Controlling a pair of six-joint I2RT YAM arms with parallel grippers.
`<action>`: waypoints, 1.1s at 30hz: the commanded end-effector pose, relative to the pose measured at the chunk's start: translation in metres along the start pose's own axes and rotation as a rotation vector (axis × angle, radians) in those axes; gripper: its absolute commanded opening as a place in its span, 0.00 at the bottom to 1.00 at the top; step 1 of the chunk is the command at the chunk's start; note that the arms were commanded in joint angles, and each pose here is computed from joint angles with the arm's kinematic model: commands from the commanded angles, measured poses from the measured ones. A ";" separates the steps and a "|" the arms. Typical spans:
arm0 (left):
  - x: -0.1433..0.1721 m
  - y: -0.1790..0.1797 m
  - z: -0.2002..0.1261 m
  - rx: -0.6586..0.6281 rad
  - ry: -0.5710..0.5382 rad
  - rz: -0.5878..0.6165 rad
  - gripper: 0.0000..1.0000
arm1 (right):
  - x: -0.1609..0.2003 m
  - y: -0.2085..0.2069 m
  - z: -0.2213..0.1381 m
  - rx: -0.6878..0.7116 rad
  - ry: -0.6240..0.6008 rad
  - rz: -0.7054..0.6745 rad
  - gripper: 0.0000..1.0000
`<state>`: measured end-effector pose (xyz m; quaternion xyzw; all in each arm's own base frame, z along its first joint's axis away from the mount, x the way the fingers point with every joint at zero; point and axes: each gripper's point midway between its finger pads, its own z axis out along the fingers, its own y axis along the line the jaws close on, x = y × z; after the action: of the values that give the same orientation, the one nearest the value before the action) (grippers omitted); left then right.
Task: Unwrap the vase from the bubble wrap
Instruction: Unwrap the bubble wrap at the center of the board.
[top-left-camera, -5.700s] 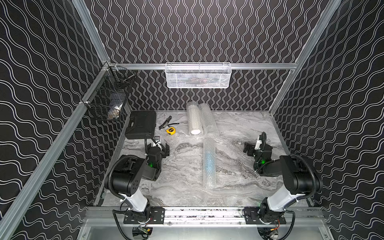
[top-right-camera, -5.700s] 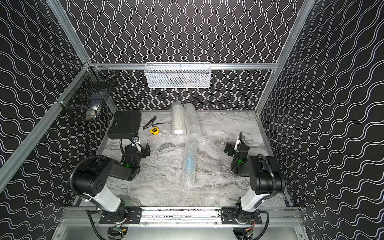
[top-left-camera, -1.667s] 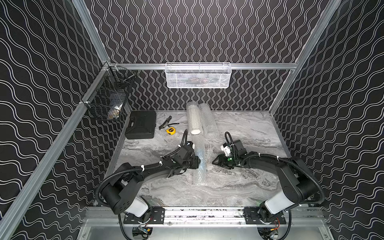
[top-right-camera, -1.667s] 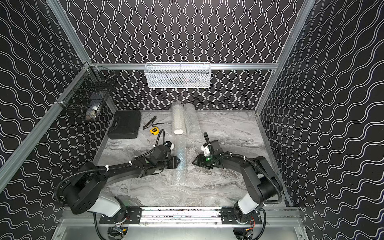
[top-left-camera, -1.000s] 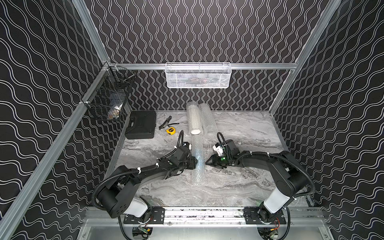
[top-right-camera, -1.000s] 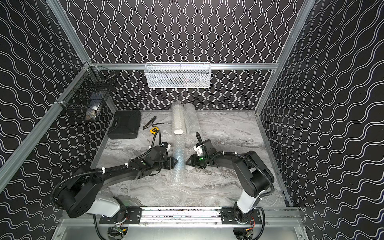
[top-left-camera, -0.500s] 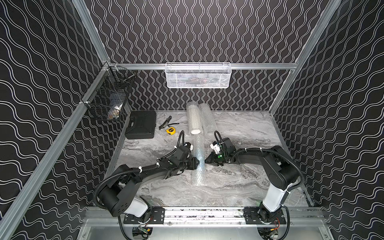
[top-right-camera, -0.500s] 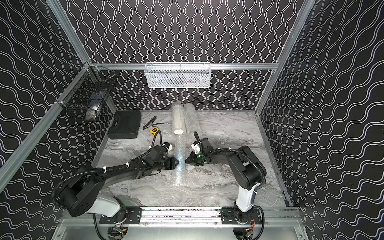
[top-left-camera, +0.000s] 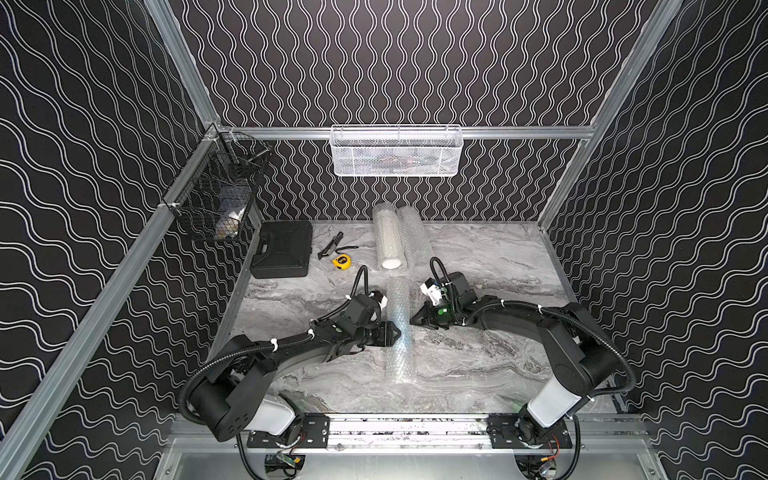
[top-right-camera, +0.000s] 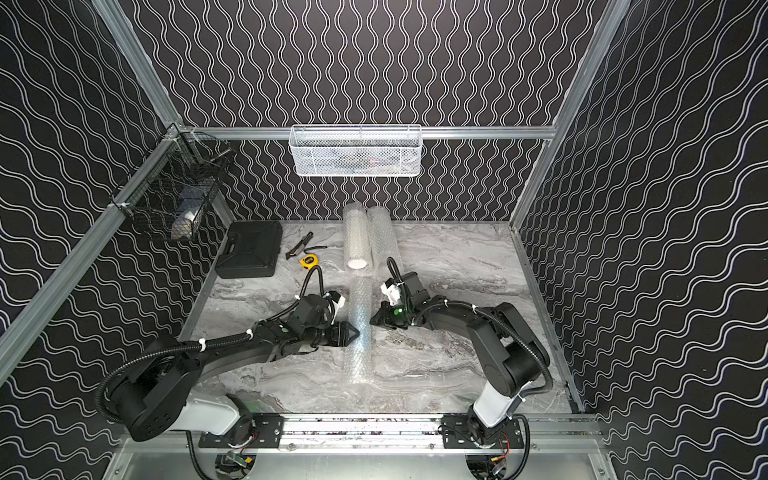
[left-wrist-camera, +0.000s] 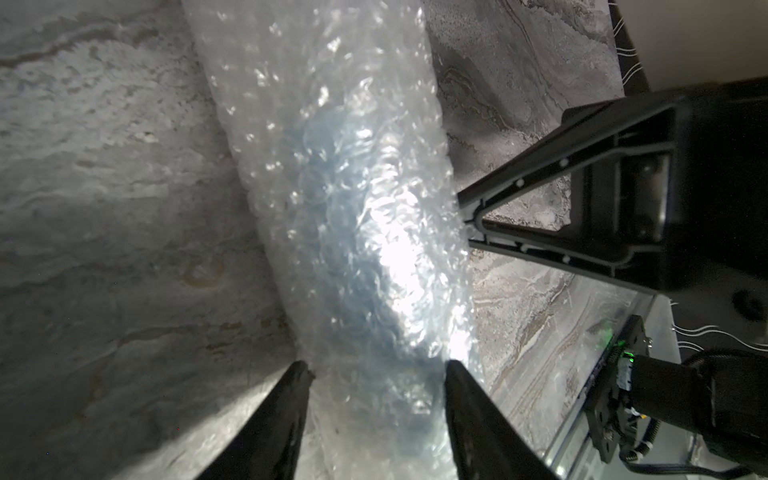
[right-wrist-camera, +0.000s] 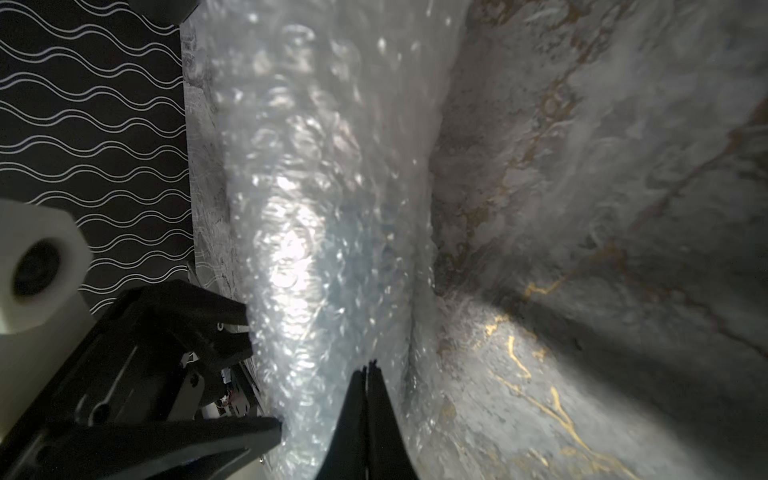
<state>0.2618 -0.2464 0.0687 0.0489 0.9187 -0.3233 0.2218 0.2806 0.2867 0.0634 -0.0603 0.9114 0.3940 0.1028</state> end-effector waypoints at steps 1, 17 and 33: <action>0.002 -0.002 -0.006 0.006 0.008 -0.020 0.59 | 0.009 -0.010 -0.004 0.058 0.027 -0.008 0.00; 0.008 0.016 0.003 -0.077 0.035 0.002 0.57 | 0.014 -0.034 0.016 0.093 0.031 0.064 0.30; 0.022 0.041 -0.009 -0.189 0.049 0.032 0.43 | 0.018 -0.032 0.036 0.027 0.083 0.093 0.21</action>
<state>0.2599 -0.2309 0.0632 0.0564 0.9288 -0.2821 0.2334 0.2767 0.2919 0.0188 -0.0403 0.9180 0.3902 0.0583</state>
